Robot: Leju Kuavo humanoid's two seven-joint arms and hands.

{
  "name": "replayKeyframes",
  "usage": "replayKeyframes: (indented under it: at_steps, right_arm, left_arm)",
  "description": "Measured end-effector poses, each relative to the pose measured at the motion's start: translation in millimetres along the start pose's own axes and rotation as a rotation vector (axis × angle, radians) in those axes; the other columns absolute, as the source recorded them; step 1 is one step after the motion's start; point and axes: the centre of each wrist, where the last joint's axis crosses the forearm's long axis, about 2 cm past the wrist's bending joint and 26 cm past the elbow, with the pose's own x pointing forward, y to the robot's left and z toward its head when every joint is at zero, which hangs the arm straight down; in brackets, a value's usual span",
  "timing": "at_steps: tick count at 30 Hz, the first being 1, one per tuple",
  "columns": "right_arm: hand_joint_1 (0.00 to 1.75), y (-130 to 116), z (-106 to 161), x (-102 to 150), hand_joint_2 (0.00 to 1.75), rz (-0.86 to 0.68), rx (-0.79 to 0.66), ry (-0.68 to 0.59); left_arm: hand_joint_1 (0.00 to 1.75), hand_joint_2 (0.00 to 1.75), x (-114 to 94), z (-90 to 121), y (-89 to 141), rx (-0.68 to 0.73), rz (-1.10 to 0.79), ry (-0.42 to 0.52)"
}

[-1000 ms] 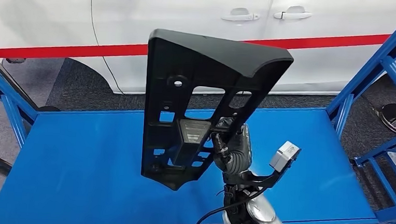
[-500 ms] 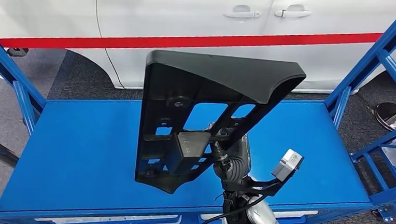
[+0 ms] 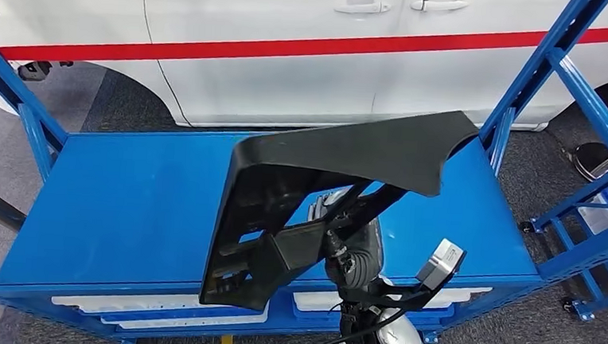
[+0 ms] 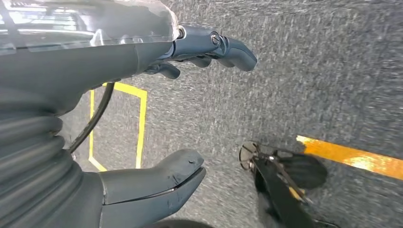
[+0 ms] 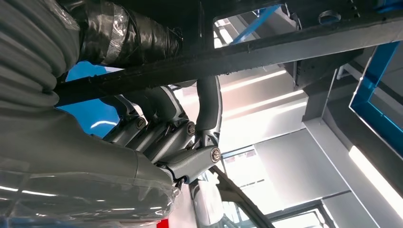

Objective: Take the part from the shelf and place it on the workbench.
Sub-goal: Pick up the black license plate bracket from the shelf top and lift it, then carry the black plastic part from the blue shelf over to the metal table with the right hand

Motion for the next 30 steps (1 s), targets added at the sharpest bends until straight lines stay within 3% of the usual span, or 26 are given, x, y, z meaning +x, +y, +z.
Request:
replayKeyframes:
  at_steps: [30]
  right_arm:
    - [1.75,6.9,22.8,1.5,1.75,-0.109,-0.052,0.029]
  left_arm:
    - [0.0,1.75,-1.1,-0.1,5.6,-0.003,-0.001,0.004]
